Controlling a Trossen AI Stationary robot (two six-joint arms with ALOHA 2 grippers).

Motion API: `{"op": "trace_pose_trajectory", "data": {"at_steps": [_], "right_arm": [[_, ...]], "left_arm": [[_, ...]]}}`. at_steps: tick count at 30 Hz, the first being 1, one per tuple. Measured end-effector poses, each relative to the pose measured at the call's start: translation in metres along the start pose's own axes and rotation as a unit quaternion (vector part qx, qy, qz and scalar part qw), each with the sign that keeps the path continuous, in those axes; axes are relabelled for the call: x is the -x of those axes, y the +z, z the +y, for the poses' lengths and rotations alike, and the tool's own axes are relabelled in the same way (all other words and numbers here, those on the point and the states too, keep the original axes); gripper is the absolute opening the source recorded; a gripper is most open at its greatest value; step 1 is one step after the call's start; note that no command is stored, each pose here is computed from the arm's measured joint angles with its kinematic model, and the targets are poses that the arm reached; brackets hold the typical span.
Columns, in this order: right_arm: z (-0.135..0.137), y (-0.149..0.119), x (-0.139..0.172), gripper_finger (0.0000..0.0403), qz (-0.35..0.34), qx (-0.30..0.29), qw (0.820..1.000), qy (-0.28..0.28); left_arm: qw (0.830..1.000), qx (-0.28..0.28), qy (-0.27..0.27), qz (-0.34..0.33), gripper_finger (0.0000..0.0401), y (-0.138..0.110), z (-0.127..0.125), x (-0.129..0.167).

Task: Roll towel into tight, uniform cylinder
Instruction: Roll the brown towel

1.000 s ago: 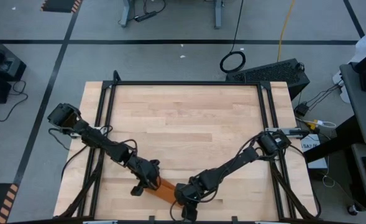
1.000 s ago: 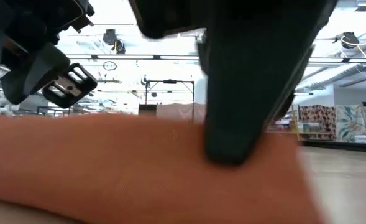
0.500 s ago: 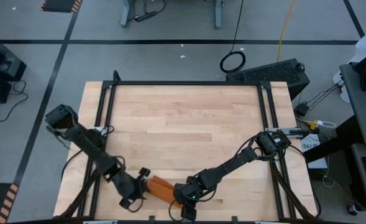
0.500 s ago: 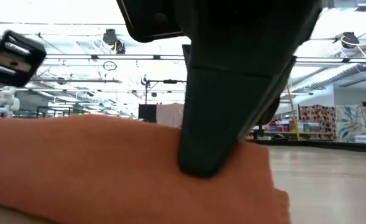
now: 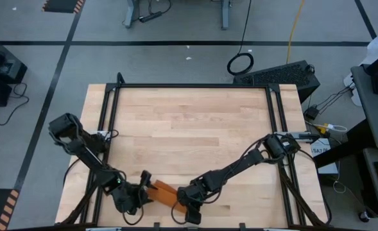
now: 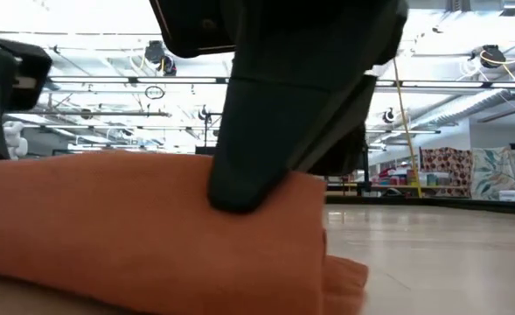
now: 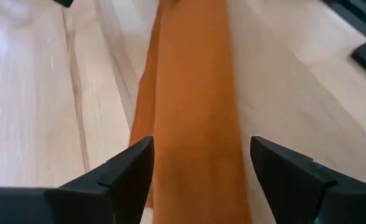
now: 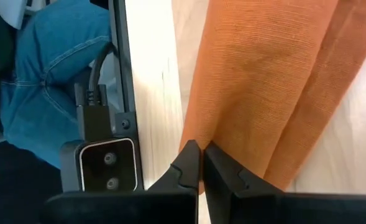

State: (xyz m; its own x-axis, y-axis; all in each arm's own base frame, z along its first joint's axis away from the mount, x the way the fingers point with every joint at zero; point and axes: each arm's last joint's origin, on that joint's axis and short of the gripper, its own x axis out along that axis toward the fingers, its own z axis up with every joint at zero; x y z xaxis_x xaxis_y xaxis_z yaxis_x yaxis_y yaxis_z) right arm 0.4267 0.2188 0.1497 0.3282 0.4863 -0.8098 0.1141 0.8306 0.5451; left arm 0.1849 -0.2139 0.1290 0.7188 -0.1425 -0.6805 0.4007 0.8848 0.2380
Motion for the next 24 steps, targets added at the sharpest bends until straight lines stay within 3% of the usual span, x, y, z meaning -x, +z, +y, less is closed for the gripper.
{"op": "trace_pose_trajectory", "data": {"at_steps": [4,12,17,24], "right_arm": [[-0.003,0.004,0.002,0.0000,0.003,0.001,1.000,0.010],[-0.004,0.005,0.002,0.0001,0.006,0.001,1.000,0.017],[-0.004,0.005,0.004,0.0024,0.005,-0.009,1.000,0.011],[0.007,-0.003,0.032,0.0080,-0.019,0.003,0.998,-0.057]], "left_arm": [[1.000,0.017,0.005,0.009,0.0222,-0.001,0.004,-0.005],[0.993,0.053,-0.096,0.051,0.0020,-0.001,0.020,-0.015],[0.974,0.130,-0.171,0.070,0.0031,0.004,0.040,-0.021],[0.941,0.209,-0.251,0.087,0.0021,0.008,0.070,-0.022]]}}
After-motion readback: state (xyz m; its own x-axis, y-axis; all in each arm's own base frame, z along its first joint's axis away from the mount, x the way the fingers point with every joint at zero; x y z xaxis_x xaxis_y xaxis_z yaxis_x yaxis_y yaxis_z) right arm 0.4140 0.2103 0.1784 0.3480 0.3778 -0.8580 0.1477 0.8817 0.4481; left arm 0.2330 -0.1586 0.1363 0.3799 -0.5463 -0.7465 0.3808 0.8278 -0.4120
